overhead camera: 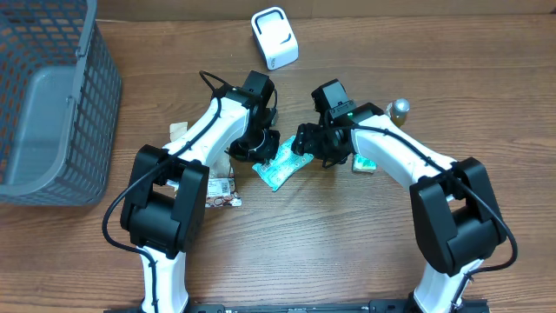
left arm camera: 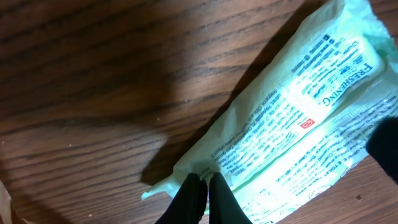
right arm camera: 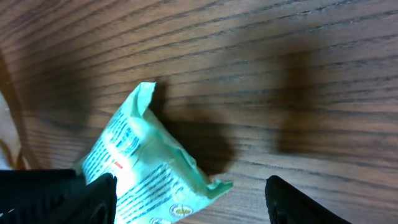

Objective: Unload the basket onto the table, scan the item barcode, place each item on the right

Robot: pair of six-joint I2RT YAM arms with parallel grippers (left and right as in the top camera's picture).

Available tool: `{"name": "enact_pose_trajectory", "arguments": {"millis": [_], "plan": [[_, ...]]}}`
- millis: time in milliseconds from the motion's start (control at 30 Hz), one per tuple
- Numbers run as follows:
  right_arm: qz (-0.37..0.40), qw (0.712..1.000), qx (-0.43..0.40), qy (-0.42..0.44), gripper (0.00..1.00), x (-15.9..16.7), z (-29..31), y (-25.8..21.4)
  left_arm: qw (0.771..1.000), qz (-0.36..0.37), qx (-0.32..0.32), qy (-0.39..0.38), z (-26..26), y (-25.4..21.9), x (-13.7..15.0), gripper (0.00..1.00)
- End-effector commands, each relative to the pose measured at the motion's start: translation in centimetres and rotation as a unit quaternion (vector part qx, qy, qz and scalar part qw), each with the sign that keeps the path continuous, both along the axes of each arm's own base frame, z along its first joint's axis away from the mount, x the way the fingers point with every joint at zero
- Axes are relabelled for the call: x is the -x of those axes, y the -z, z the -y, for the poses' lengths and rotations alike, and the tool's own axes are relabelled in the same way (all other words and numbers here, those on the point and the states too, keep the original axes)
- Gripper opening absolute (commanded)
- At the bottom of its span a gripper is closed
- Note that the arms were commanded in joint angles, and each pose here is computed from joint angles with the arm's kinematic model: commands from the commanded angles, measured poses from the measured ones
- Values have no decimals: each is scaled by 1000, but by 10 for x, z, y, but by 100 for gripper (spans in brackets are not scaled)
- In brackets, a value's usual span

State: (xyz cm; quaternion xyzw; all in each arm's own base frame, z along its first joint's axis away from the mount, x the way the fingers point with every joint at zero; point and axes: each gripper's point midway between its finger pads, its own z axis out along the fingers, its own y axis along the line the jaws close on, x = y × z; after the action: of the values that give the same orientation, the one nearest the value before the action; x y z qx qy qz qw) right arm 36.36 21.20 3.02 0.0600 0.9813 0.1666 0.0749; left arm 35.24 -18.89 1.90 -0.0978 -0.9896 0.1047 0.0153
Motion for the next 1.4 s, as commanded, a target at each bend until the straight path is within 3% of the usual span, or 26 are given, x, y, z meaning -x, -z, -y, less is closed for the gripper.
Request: {"name": "enact_pose_trajectory", "arguments": {"millis": [0, 300, 667, 900, 1067, 1200, 1367], "plan": [[-1, 1000, 7, 2, 72, 0, 1, 6, 1000, -15, -4, 7, -1, 12, 9, 4], [-14, 1000, -14, 6, 68, 2, -6, 11, 1000, -4, -6, 7, -3, 34, 13, 4], [-57, 996, -50, 40, 55, 0, -12, 35, 999, 3, -38, 6, -15, 42, 15, 4], [-83, 989, -119, 25, 41, 6, -31, 43, 999, 2, -38, 6, -15, 42, 15, 4], [-91, 984, -156, -2, 40, 14, -42, 39, 999, 3, -38, 6, -15, 42, 15, 4], [-93, 980, -175, -16, 24, 16, -47, 35, 999, 3, -38, 7, -15, 42, 15, 4], [-84, 972, -210, -59, 27, 19, -57, 26, 999, 5, -38, 7, -15, 42, 14, 4]]}}
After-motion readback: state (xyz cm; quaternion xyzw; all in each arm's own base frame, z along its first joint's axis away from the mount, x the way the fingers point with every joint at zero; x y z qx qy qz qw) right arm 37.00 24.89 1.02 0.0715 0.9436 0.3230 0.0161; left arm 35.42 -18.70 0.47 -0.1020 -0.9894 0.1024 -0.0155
